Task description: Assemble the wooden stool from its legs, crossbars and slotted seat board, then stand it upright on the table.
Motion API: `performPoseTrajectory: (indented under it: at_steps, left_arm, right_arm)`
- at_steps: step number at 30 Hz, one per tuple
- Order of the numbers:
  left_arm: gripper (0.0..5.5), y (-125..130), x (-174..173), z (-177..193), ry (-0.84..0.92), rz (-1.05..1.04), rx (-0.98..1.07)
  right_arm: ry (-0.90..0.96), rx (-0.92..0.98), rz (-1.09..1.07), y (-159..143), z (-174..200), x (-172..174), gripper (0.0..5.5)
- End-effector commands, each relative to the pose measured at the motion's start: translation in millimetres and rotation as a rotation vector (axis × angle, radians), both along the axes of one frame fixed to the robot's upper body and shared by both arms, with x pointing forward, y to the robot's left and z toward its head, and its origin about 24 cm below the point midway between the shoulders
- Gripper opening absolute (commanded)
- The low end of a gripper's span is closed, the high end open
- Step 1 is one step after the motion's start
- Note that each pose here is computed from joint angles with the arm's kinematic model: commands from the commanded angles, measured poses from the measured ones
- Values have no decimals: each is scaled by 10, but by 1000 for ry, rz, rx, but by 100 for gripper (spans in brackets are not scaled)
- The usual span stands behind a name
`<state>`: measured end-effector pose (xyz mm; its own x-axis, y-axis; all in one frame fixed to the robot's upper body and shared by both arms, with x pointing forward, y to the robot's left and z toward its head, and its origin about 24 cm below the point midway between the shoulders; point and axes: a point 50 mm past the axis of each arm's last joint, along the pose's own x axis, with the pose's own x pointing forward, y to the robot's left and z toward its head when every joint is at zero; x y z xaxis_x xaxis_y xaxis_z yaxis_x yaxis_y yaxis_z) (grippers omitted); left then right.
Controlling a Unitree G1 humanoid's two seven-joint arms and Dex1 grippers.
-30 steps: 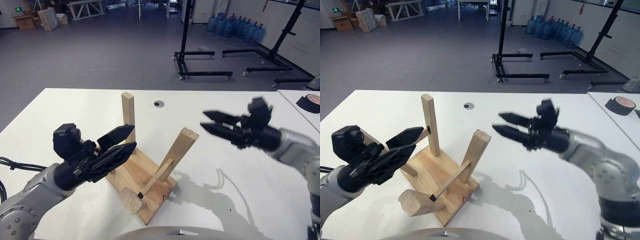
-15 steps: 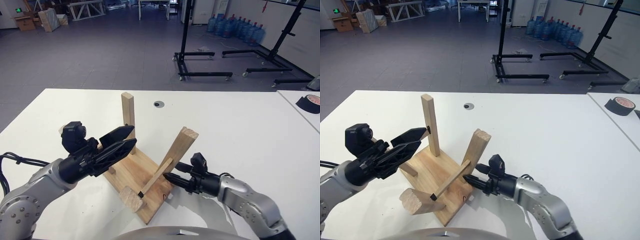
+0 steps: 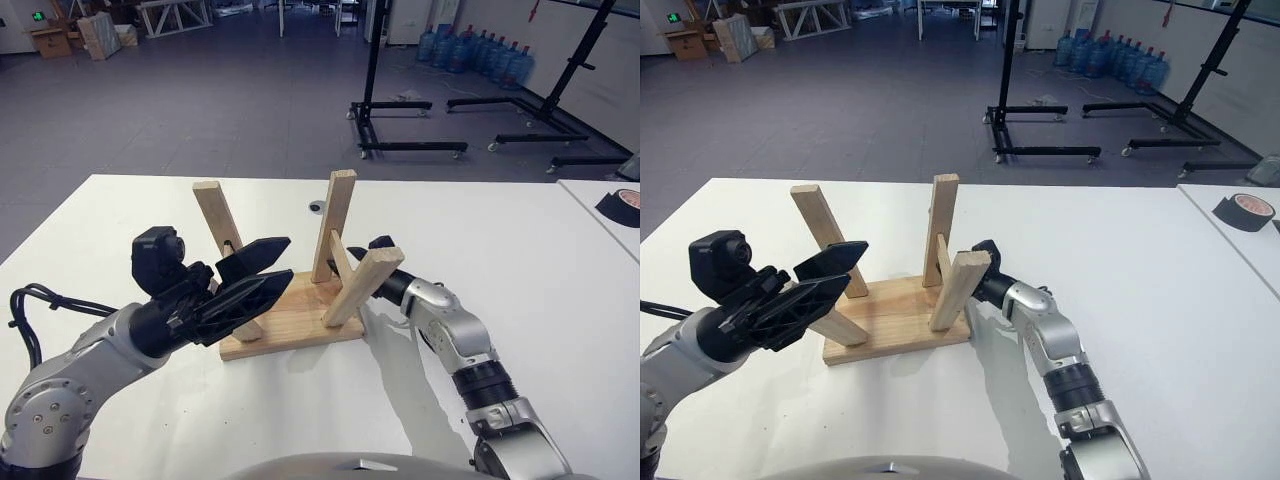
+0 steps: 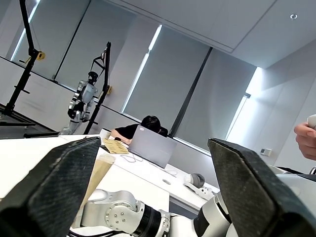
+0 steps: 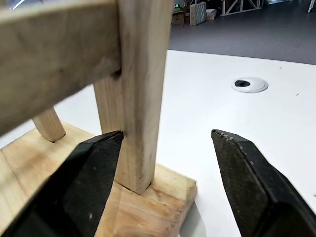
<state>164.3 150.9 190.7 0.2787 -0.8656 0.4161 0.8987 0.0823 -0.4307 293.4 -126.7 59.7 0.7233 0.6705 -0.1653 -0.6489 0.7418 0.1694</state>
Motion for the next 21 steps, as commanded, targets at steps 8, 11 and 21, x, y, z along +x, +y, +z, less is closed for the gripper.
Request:
performPoseTrajectory:
  at_steps: [8,11,21]
  left_arm:
    - [400,38,-82,315,-149,40,-47]
    - [400,283,-70,314,-204,97,108]
    - [400,1171,37,-448,-122,126,837]
  right_arm:
    - [6,-224,369,-698,219,-576,328]
    - [3,-198,472,-519,204,-641,328]
    - [-40,-199,498,-306,149,-548,328]
